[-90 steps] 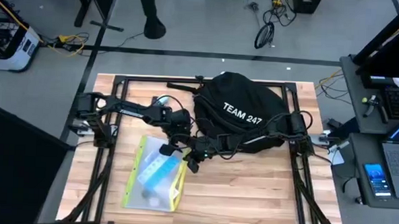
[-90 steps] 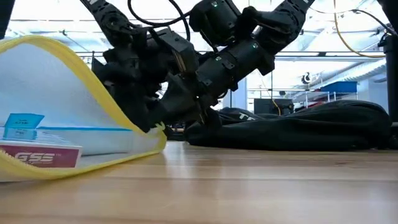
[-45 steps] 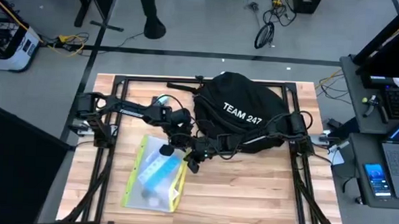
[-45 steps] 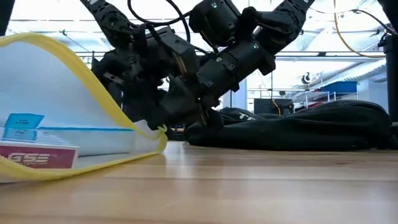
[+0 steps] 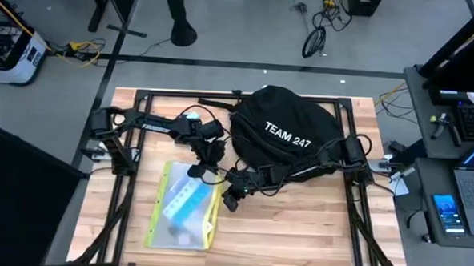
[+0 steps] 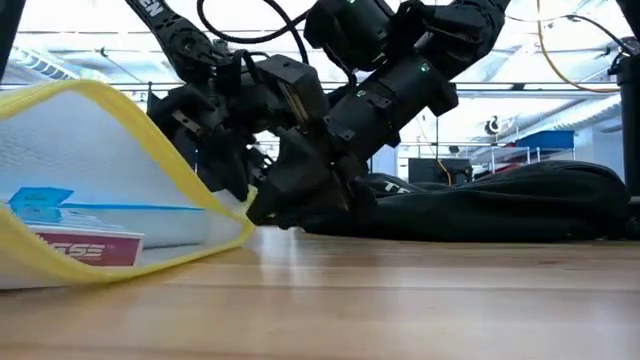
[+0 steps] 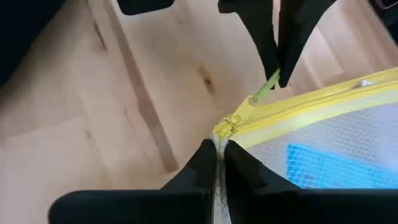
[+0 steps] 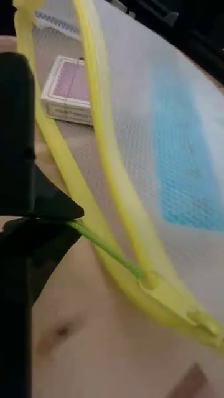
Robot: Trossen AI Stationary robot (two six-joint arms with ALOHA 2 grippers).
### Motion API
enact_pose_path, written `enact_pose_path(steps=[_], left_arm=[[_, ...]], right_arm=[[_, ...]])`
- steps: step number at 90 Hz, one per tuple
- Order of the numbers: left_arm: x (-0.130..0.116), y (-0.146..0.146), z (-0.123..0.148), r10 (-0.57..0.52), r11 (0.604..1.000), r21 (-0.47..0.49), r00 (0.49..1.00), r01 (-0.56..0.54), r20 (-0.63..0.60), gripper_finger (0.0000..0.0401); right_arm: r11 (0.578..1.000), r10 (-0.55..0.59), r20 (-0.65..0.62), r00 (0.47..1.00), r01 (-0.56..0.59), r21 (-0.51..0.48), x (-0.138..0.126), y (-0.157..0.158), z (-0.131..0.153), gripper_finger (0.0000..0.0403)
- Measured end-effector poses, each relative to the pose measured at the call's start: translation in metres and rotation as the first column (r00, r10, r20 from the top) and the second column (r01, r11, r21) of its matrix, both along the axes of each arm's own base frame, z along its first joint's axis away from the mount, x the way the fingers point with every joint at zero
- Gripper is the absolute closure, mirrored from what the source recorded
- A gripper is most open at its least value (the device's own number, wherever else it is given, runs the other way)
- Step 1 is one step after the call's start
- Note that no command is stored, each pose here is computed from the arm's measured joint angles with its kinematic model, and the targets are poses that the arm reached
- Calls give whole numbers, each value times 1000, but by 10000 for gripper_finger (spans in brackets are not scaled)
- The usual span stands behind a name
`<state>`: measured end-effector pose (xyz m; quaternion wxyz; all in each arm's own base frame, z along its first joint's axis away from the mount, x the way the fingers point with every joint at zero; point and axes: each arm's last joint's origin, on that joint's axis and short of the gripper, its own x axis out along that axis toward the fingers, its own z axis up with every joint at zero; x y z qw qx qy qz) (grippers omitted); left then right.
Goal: Unpack backpack
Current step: Close the green zip bag
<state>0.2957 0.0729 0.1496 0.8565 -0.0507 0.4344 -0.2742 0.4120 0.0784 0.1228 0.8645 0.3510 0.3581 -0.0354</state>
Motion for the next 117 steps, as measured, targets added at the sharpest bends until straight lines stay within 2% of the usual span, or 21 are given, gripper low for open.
enact_pose_path(steps=[36,60,88,105,117], left_arm=[[-2,9,1,49,997,-66,999,-49,-5,401],[-9,30,1,141,987,-77,989,-143,-31,401],[-27,59,-1,261,962,-58,961,-267,-93,401],[-30,72,3,332,937,-73,936,-341,-115,399],[-21,66,15,301,947,-76,944,-313,-137,375]], right_arm=[[996,9,-67,998,-3,88,-15,36,-8,403],[965,103,-124,987,-69,252,-30,77,-7,403],[929,101,-153,983,-38,367,-43,110,-2,403],[930,60,-151,987,-1,366,-44,113,-1,403],[944,86,-135,987,-38,327,-39,101,-1,402]])
